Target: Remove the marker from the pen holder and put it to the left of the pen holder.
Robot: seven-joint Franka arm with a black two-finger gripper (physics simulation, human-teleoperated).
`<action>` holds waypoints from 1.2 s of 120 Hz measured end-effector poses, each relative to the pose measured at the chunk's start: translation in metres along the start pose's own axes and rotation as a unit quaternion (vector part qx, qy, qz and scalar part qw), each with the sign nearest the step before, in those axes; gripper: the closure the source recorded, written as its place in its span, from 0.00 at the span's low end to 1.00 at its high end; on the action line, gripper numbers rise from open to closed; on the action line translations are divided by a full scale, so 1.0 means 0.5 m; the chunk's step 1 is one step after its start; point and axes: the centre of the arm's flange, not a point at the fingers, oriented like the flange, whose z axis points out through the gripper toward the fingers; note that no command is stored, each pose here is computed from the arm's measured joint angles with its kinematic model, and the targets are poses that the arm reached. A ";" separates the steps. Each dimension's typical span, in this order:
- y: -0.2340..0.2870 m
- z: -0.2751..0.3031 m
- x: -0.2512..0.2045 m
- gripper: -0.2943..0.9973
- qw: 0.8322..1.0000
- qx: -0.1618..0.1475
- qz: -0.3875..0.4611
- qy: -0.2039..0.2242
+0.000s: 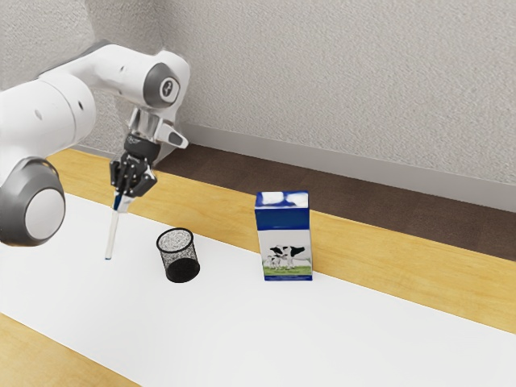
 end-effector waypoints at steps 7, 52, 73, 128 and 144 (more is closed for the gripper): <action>-0.019 0.027 0.010 0.81 1.000 -0.009 -0.007 -0.020; -0.103 0.173 0.072 0.66 0.992 -0.073 -0.024 -0.099; -0.076 0.159 0.051 0.42 0.993 -0.077 -0.011 -0.091; 0.241 -0.182 -0.220 0.25 0.963 0.063 0.135 0.226; 0.304 -0.230 -0.243 0.24 0.942 0.090 0.182 0.267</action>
